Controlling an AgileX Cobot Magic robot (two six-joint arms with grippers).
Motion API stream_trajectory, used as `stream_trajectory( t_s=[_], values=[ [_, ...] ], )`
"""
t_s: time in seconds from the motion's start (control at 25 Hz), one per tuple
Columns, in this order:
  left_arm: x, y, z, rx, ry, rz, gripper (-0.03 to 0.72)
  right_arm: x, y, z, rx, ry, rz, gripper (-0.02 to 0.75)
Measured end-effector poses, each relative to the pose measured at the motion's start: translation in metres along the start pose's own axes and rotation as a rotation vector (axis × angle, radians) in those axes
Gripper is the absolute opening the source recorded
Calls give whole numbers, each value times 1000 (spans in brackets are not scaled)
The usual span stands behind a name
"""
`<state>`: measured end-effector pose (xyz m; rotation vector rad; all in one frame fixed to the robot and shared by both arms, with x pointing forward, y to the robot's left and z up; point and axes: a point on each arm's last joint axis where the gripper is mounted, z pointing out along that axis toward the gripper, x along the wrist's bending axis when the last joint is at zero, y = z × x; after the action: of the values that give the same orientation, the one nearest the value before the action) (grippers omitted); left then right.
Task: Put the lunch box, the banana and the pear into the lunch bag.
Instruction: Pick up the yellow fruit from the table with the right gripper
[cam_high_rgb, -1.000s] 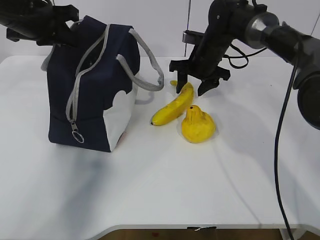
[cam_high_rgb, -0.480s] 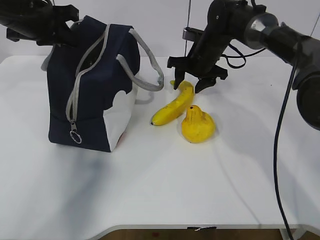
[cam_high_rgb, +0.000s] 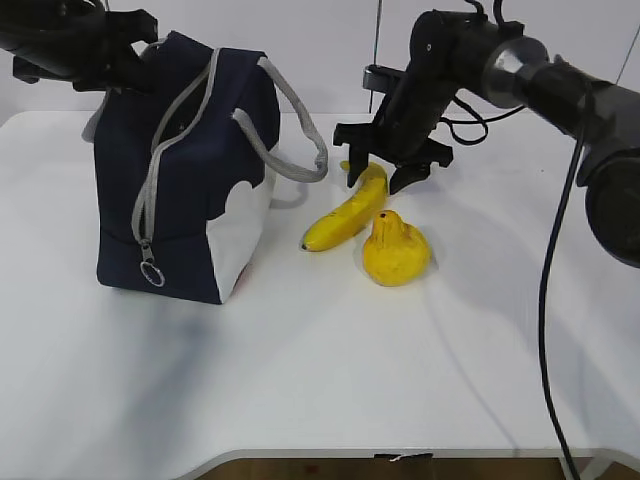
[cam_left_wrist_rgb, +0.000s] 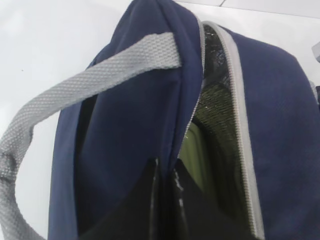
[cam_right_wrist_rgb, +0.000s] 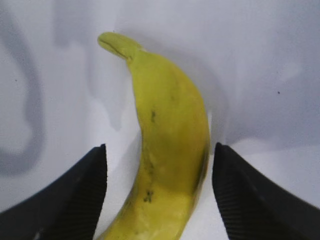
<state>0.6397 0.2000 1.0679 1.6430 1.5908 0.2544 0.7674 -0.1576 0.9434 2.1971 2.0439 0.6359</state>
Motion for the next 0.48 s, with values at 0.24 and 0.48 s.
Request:
stream_trajectory(
  t_s=[0.24, 0.48],
  values=[
    [0, 0, 0, 0, -2, -3, -1, 0, 0, 0, -1, 0, 0, 503],
    [0, 0, 0, -1, -5, -8, -1, 1, 0, 0, -2, -2, -3, 454]
  ],
)
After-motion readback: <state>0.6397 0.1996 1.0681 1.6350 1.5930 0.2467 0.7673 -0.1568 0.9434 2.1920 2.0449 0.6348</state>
